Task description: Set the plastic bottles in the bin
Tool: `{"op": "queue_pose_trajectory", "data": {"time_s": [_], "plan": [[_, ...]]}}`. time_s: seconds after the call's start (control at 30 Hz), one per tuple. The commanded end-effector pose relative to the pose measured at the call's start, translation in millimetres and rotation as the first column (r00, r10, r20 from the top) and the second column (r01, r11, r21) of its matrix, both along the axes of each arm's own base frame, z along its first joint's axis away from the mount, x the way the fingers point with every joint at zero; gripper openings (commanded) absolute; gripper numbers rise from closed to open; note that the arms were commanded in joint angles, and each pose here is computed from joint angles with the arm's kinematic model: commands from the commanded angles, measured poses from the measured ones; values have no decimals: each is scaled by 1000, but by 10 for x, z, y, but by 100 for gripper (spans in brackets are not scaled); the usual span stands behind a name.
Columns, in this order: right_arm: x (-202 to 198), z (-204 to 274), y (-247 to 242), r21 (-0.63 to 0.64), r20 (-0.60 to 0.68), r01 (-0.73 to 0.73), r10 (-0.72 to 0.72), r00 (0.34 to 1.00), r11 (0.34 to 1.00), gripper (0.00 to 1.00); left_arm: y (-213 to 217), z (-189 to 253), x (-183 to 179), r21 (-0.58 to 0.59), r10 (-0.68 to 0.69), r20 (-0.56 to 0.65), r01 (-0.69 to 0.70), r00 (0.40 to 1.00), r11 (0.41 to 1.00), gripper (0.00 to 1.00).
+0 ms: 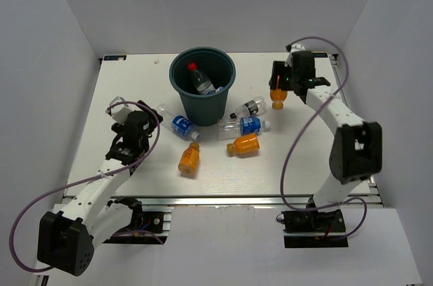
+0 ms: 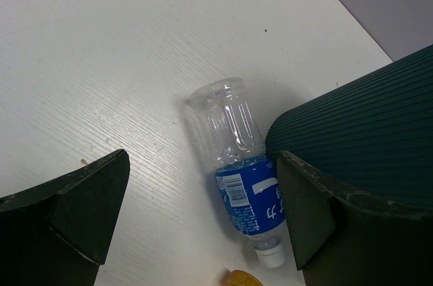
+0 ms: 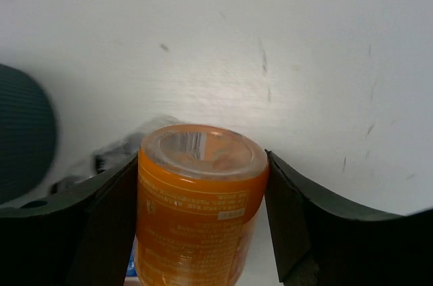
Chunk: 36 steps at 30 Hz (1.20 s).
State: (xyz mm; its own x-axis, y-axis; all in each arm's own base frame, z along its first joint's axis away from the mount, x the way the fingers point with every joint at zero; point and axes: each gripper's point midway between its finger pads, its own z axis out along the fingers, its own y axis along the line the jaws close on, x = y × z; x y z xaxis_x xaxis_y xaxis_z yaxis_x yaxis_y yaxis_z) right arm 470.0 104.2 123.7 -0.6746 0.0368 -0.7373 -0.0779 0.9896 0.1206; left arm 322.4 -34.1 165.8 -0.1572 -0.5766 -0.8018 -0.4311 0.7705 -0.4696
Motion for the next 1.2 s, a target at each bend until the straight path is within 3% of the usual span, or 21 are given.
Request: {"op": "queue_pose_trajectory", "data": {"time_s": [0.0, 0.07, 0.13, 0.27, 0.33, 0.43, 0.5, 0.53, 0.63, 0.67, 0.7, 0.9, 1.07, 1.1, 1.17], "plan": [[-22, 1542, 561, 25, 402, -297, 262, 877, 955, 36, 5, 83, 32, -13, 13, 16, -13, 1000, 1000, 98], [-182, 2001, 917, -49, 506, -402, 370, 779, 914, 33, -8, 62, 37, -14, 8, 8, -8, 1000, 1000, 98], [-300, 2224, 1181, -101, 554, -462, 436, 710, 881, 34, -16, 53, 42, -19, 8, 5, -8, 1000, 1000, 98], [-568, 2648, 1920, -155, 681, -602, 526, 509, 784, 28, -80, -1, 55, -43, -16, 2, 17, 1000, 999, 98], [-607, 2762, 2127, -166, 713, -641, 540, 447, 750, 33, -134, -32, 65, -64, -38, 4, 38, 999, 997, 98], [-543, 2859, 2434, -156, 737, -671, 538, 409, 725, 34, -178, -76, 71, -82, -52, -7, 51, 999, 995, 98], [-464, 2644, 2649, -145, 695, -703, 577, 428, 696, 34, -206, -113, 73, -92, -61, -16, 59, 998, 994, 98], [-451, 2782, 2717, -144, 710, -708, 571, 413, 692, 42, -214, -114, 80, -95, -63, -14, 61, 998, 994, 98], [-365, 2499, 2935, -143, 654, -726, 615, 441, 673, 74, -247, -126, 98, -110, -72, -11, 70, 997, 991, 98], [-380, 2466, 2977, -144, 647, -729, 621, 442, 669, 79, -262, -129, 107, -115, -77, -10, 75, 997, 991, 98], [-367, 2433, 2979, -141, 639, -722, 619, 456, 677, 89, -276, -153, 115, -119, -81, -14, 79, 997, 990, 98], [-440, 2550, 2849, -108, 651, -689, 575, 497, 717, 89, -350, -211, 190, -140, -97, -27, 92, 995, 986, 98], [-579, 2813, 2447, -53, 686, -583, 454, 569, 811, 89, -496, -326, 317, -177, -135, -57, 123, 989, 976, 98], [-587, 2547, 2353, -46, 649, -553, 446, 616, 832, 89, -530, -284, 380, -191, -138, -34, 129, 990, 973, 98], [-760, 2728, 2109, -15, 693, -517, 382, 611, 856, 89, -569, -335, 460, -204, -137, -51, 124, 989, 971, 98]]}}
